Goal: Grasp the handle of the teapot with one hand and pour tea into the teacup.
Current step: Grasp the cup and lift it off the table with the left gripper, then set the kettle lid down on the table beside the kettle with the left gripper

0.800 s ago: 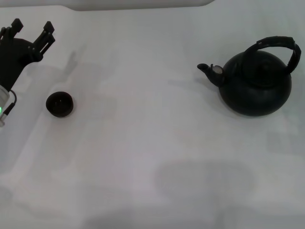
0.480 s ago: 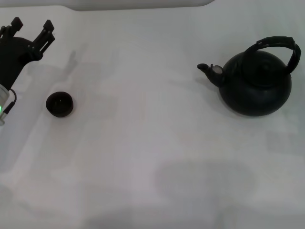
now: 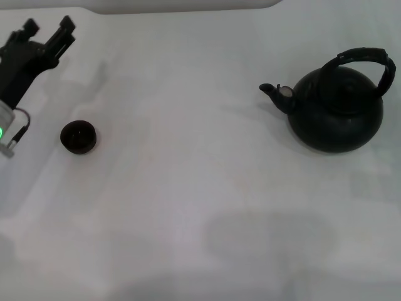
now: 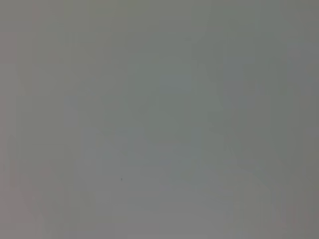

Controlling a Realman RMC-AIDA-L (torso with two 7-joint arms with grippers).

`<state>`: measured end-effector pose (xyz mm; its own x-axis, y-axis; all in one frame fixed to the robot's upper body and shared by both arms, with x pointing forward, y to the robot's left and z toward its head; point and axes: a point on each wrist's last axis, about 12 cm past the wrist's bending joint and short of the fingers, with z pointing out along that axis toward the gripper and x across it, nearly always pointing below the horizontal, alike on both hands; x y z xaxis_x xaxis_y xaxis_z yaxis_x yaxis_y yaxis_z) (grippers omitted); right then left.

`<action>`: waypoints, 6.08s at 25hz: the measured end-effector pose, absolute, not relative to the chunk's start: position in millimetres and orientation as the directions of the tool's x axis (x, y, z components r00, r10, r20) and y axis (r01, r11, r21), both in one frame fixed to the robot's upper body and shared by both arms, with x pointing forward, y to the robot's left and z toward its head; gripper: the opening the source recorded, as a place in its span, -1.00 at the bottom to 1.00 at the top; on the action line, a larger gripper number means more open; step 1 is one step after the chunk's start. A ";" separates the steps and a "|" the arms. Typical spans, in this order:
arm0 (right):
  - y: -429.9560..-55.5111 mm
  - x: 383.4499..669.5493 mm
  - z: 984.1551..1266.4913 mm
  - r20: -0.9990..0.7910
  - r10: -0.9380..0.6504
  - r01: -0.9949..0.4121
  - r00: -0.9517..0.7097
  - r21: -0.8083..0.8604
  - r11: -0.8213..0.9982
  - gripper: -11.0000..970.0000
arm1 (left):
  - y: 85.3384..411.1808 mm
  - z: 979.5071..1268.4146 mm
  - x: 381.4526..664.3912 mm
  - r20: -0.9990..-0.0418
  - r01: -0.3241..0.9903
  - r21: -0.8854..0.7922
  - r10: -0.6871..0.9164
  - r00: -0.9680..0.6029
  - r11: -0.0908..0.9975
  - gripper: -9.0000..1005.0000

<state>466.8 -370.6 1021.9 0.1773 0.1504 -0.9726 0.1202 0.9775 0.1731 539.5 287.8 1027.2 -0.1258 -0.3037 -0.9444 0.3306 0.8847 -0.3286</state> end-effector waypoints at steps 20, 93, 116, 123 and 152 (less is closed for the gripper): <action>-371.5 469.0 1021.9 -0.973 0.152 0.123 0.172 0.174 0.977 0.47 | 268.9 1134.6 604.5 -0.821 0.579 -0.268 0.132 -0.555 0.770 0.73; -371.7 475.0 1021.7 -0.975 0.156 0.132 0.160 0.177 0.975 0.47 | 270.4 1105.1 576.1 -0.382 0.575 -0.145 0.490 -0.783 0.805 0.57; -372.9 477.3 1023.0 -0.975 0.151 0.134 0.162 0.174 0.976 0.47 | 182.1 1142.7 603.0 -0.429 0.814 -0.066 0.720 -0.546 0.577 0.41; -371.6 479.4 1023.9 -0.975 0.152 0.127 0.164 0.174 0.977 0.47 | 134.2 1134.3 598.0 -0.436 0.886 -0.071 0.785 -0.440 0.458 0.40; -368.3 480.8 1023.0 -0.974 0.162 0.119 0.158 0.181 0.976 0.47 | 94.9 1108.2 587.5 -0.407 0.924 -0.065 0.836 -0.369 0.376 0.41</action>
<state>480.8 -368.3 1023.0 0.1577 0.1617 -0.9742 0.1188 0.9762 0.1813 587.5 94.9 1108.2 -0.3686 0.8359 -0.4067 0.9244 0.3759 -0.0653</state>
